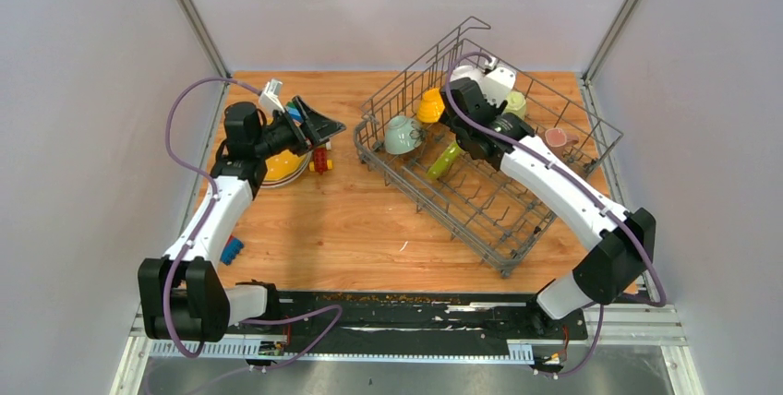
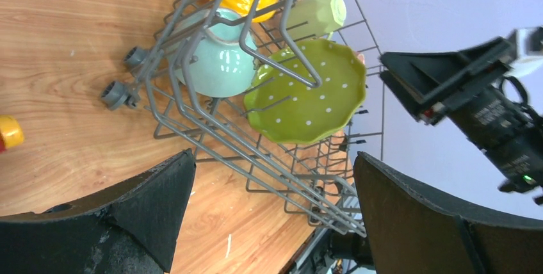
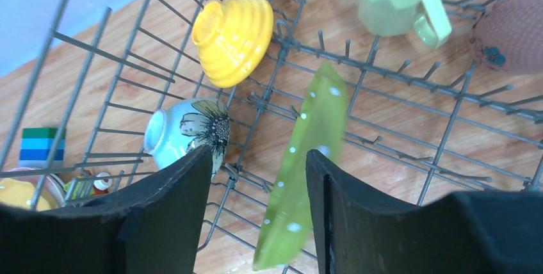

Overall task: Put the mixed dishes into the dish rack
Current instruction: Insert the plate into the dish rack.

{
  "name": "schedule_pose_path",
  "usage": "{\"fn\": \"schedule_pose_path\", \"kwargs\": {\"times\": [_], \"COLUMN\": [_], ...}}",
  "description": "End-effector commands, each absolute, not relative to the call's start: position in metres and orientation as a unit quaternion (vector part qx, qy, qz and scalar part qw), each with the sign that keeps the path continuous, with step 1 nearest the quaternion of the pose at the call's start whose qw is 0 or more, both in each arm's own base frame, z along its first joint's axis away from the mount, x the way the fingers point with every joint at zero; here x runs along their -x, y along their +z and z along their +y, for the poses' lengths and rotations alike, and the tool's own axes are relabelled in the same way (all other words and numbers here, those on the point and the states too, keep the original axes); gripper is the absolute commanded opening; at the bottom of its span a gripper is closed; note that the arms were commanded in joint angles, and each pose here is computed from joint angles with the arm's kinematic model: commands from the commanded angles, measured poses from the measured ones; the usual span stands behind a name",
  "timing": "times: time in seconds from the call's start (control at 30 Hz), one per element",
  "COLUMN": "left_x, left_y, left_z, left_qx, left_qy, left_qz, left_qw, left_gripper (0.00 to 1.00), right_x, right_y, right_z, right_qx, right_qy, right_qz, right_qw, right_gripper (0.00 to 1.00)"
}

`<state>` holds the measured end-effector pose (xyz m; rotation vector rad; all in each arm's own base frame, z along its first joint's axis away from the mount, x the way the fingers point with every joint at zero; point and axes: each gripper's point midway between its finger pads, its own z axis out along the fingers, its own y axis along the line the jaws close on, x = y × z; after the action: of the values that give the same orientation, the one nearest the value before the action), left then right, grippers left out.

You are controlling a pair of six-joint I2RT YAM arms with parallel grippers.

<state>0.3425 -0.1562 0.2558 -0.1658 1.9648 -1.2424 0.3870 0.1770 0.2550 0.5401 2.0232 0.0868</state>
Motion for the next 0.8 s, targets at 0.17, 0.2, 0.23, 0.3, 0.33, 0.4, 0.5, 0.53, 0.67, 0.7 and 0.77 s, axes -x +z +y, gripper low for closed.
{"fn": "schedule_pose_path", "kwargs": {"times": [0.17,0.2,0.23,0.3,0.33,0.4,0.5,0.53,0.67,0.7,0.77], "left_x": [-0.348,-0.349,-0.349,-0.35,-0.351,-0.351,-0.352,-0.353,-0.352,-0.351,-0.349], "left_y": [0.258,0.258,0.256,0.252,0.251,0.245,0.236,0.232,0.221,0.216,0.21], "left_z": [-0.132,-0.13,-0.127,-0.121,-0.118,-0.108,-0.089,-0.077,-0.047,-0.042,-0.027], "left_qx": [0.074,0.076,0.081,0.092,0.097,0.115,0.149,0.166,0.217,0.23,0.258], "left_qy": [-0.399,-0.395,-0.386,-0.371,-0.365,-0.345,-0.315,-0.3,-0.272,-0.271,-0.268], "left_qz": [0.805,0.806,0.81,0.816,0.819,0.825,0.833,0.834,0.833,0.832,0.825], "left_qw": [0.432,0.434,0.435,0.433,0.433,0.432,0.431,0.431,0.43,0.426,0.426], "left_gripper": [1.0,1.0,1.0,1.0,1.0,1.0,1.0,1.0,1.0,1.0,1.0], "right_x": [-0.38,-0.379,-0.377,-0.374,-0.373,-0.366,-0.357,-0.354,-0.34,-0.335,-0.325], "right_y": [0.328,0.333,0.339,0.353,0.359,0.37,0.383,0.386,0.401,0.406,0.412], "right_z": [0.161,0.164,0.168,0.182,0.19,0.207,0.229,0.235,0.262,0.27,0.283], "right_qx": [-0.221,-0.212,-0.2,-0.16,-0.138,-0.102,-0.046,-0.031,0.037,0.056,0.094], "right_qy": [0.09,0.102,0.117,0.158,0.18,0.226,0.276,0.29,0.349,0.368,0.398], "right_qz": [0.782,0.78,0.778,0.772,0.768,0.761,0.751,0.749,0.733,0.727,0.715], "right_qw": [0.576,0.579,0.584,0.594,0.599,0.6,0.598,0.594,0.583,0.577,0.567], "right_gripper": [0.62,0.62,0.62,0.62,0.62,0.63,0.65,0.65,0.67,0.67,0.68]}}
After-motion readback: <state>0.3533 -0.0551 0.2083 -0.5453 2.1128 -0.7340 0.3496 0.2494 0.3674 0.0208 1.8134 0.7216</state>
